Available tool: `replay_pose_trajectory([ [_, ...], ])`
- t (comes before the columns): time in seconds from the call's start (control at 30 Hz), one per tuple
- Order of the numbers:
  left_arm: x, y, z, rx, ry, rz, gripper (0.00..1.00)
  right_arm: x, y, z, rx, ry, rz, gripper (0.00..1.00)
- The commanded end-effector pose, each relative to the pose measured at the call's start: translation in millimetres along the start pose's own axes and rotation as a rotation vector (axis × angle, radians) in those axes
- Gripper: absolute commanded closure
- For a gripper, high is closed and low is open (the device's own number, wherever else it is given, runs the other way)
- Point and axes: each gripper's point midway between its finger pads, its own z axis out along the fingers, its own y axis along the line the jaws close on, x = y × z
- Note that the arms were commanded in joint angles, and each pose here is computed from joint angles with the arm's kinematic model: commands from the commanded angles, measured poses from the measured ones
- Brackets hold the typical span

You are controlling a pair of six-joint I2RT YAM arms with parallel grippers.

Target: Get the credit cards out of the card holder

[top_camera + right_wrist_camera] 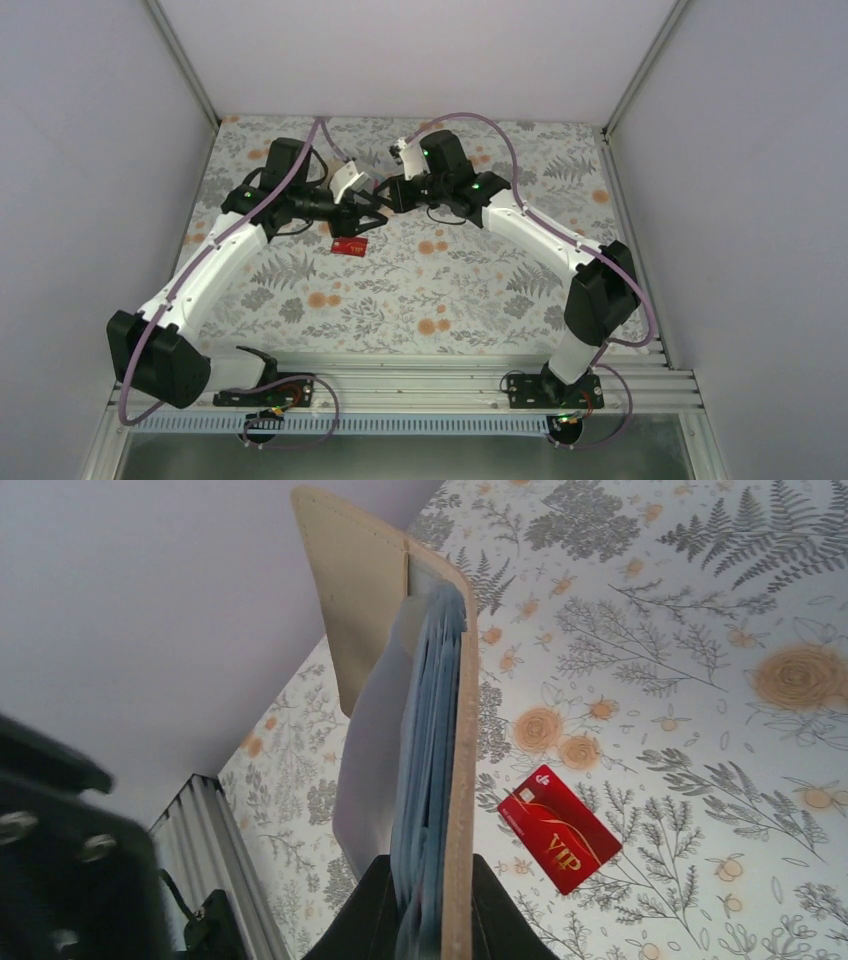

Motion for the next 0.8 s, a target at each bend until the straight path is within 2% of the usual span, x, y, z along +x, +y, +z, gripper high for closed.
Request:
replay_pose_trajectory([
  [0.0,-7,20,3,-0.086,0.014,0.029,0.55,-14,29,-19,-0.091,-0.059,-0.031,0.96],
  [0.1,-2,38,-1,-0.201,0.025,0.057,0.56,-16,35,-27,-0.106,-0.072,-0.037,0.96],
  [0.37,17,63,-3,-0.321,0.094,0.067,0.55,-18,46,-33,-0.144,-0.078,-0.056,0.96],
  [0.57,12,96,-35,-0.537,0.097,0.067,0.55,-20,47,-45,-0.122,-0.102,-0.064,0.96],
  [0.77,7,111,-51,-0.624,0.085,0.059,0.55,-19,51,-47,-0.139,-0.098,-0.069,0.96],
])
